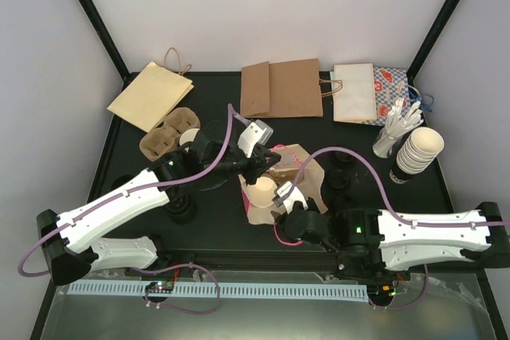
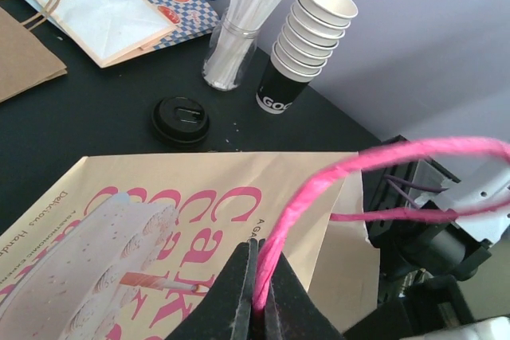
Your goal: Pack the takeout coffee
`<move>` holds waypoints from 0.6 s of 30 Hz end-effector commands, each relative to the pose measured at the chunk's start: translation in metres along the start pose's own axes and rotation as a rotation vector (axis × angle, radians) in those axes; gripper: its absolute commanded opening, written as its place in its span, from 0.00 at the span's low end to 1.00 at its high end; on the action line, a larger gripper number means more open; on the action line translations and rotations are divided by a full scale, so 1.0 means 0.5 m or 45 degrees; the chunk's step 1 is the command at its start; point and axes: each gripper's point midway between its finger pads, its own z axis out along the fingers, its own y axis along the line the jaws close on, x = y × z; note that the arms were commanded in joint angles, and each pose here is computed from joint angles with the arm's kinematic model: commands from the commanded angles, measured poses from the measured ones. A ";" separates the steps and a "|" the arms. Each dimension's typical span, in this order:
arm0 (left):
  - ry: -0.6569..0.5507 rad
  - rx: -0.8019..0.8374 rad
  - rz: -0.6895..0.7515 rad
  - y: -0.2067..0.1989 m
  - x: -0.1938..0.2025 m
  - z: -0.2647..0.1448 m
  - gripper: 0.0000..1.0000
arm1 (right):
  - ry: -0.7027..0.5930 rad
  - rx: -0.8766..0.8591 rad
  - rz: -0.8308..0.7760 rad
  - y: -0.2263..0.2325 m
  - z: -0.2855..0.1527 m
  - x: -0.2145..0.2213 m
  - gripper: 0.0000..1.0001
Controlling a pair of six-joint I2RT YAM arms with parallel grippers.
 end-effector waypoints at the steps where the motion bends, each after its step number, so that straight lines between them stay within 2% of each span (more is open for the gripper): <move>1: -0.041 0.085 0.031 -0.024 -0.025 -0.009 0.01 | -0.012 0.192 -0.125 -0.037 0.009 -0.009 0.48; 4: -0.038 0.087 0.034 -0.022 -0.018 -0.012 0.01 | 0.019 0.241 -0.150 -0.046 0.004 -0.015 0.49; 8: -0.029 0.112 0.018 -0.026 -0.008 -0.011 0.02 | 0.003 0.191 -0.203 -0.034 -0.001 -0.027 0.49; 13: -0.010 0.153 0.034 -0.035 0.000 -0.011 0.02 | 0.001 0.226 -0.436 -0.045 -0.002 -0.029 0.47; 18: -0.023 0.141 0.056 -0.034 -0.002 -0.022 0.02 | -0.020 0.054 -0.545 -0.027 -0.008 -0.030 0.47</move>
